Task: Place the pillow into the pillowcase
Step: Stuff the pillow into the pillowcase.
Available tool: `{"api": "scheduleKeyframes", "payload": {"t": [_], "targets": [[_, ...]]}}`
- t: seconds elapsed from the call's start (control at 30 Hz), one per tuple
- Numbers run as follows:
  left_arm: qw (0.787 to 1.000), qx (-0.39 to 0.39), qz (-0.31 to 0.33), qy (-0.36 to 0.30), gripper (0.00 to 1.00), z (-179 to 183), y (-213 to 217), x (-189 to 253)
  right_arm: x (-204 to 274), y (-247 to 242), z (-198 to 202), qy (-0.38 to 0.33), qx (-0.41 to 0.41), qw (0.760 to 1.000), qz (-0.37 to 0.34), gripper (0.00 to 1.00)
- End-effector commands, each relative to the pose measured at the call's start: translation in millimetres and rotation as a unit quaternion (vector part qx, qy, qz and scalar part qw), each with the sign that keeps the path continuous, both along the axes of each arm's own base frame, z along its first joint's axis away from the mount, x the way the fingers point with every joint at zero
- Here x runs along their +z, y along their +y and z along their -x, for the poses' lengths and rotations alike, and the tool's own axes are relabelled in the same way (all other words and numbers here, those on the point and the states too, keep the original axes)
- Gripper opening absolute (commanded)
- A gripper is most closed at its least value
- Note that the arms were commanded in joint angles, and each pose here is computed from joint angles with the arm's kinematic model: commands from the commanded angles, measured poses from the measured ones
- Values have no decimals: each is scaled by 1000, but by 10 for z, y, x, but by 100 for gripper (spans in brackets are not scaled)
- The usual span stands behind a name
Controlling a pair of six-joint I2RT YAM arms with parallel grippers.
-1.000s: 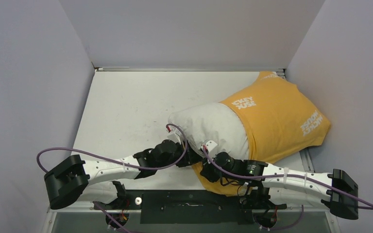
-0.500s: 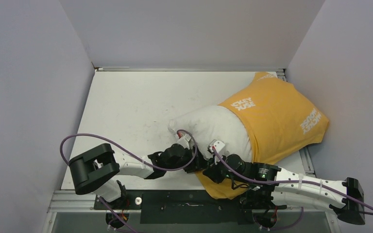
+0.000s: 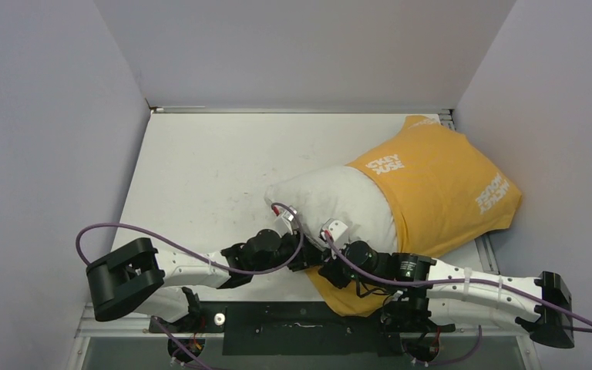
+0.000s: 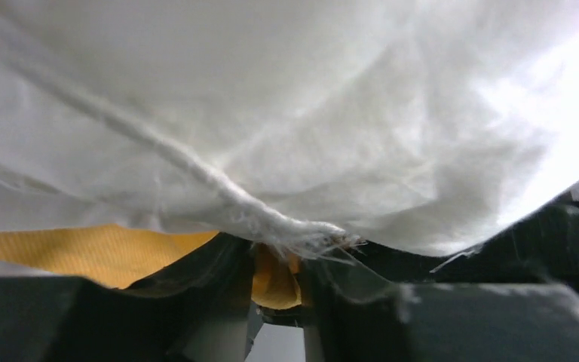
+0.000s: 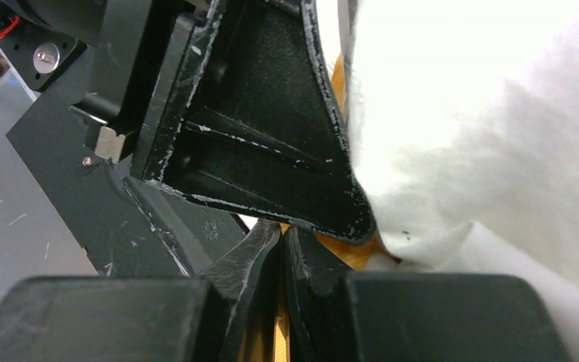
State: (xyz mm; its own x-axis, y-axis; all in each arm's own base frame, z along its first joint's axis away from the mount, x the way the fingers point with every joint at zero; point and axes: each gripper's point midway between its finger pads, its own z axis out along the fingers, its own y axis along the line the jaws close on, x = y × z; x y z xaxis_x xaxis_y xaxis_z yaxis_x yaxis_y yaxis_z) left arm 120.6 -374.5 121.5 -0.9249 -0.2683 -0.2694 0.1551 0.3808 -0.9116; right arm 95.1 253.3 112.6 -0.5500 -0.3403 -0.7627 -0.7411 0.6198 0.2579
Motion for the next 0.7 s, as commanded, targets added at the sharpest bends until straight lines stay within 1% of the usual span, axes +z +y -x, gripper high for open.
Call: {"api": "scheduleKeyframes", "payload": {"t": [0.0,0.03,0.1,0.2,0.37,0.43,0.53,0.67], "targets": [[994,-72,74,-42,42,258,-151,579,733,361,-248,-69,-16,993,-98,6],[995,-70,64,-43,51,256,-120,567,782,382,-255,-75,-12,992,-102,6],[996,-64,43,-43,58,254,-34,533,854,418,-254,-80,-7,991,-109,6],[998,-49,29,-40,63,252,104,534,930,449,-243,-88,2,989,-119,6],[997,-61,26,-30,65,325,136,489,1061,509,-218,-98,15,984,-146,6],[995,-92,27,-16,65,422,79,455,1082,529,-223,-100,16,984,-149,6],[995,-94,-25,7,65,434,125,231,1084,523,-260,-105,11,984,-140,6],[993,-82,-80,7,65,400,252,103,1138,523,-278,-112,8,983,-143,6]]}}
